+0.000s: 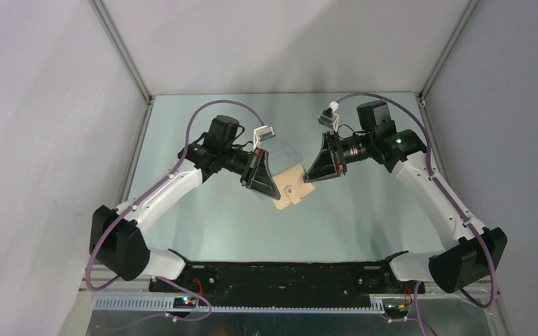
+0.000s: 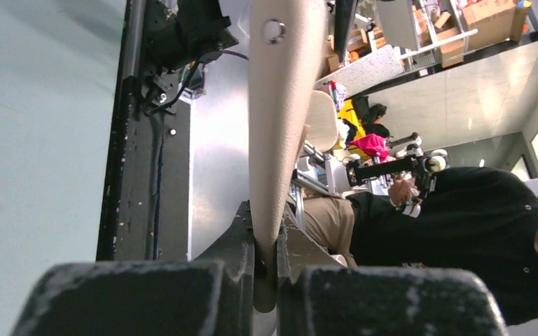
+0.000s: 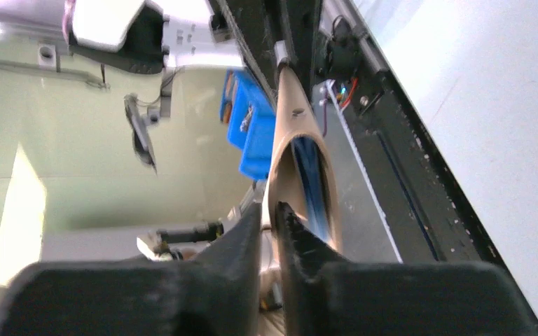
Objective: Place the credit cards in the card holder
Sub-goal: Pick up the card holder from the center of the board.
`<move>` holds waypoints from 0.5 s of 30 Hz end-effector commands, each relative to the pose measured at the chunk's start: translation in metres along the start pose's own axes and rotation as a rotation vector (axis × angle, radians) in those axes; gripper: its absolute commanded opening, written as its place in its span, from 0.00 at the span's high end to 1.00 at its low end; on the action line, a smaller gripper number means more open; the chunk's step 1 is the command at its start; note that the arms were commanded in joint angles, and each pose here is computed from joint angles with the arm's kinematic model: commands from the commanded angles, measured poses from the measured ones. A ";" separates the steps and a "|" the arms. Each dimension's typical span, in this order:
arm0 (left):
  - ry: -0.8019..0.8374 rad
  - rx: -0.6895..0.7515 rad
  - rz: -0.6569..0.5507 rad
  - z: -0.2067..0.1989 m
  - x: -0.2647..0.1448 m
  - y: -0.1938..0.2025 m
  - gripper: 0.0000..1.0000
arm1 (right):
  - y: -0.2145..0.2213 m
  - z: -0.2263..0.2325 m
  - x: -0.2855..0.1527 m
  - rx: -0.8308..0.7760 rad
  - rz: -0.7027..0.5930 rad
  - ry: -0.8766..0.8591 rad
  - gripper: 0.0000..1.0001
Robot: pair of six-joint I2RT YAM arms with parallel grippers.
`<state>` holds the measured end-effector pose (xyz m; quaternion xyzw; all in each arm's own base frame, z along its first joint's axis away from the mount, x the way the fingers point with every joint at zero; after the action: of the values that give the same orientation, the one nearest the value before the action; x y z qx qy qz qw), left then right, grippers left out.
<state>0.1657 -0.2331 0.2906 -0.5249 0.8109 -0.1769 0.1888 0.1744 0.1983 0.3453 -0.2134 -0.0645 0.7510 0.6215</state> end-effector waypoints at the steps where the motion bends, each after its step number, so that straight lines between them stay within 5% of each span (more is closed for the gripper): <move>1: -0.113 0.015 -0.050 0.001 0.002 -0.002 1.00 | -0.027 -0.009 -0.008 -0.014 -0.150 0.124 0.73; 2: -0.161 0.007 -0.076 0.002 0.002 -0.004 1.00 | -0.033 -0.011 -0.012 -0.012 -0.202 0.183 0.59; 6: -0.500 -0.001 -0.274 0.022 -0.010 -0.018 1.00 | -0.041 -0.011 -0.023 -0.009 -0.337 0.389 0.29; 9: -0.765 0.028 -0.461 0.026 -0.028 -0.024 1.00 | -0.038 -0.011 -0.019 0.009 -0.376 0.475 0.23; 15: -0.997 0.124 -0.700 -0.001 -0.043 -0.019 1.00 | -0.033 -0.017 0.008 0.039 -0.362 0.590 0.15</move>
<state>0.1887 -0.2174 0.2798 -0.7098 0.5439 -0.0154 0.4474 0.2098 0.2017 0.3344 -0.3641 0.0730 0.5796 0.7254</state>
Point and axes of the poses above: each gripper's point midway between its finger pads, its own x axis out along the fingers, its own z axis along the line the jaws close on, y = z × x, the point moved 6 cm from there along -x, back along the fingers
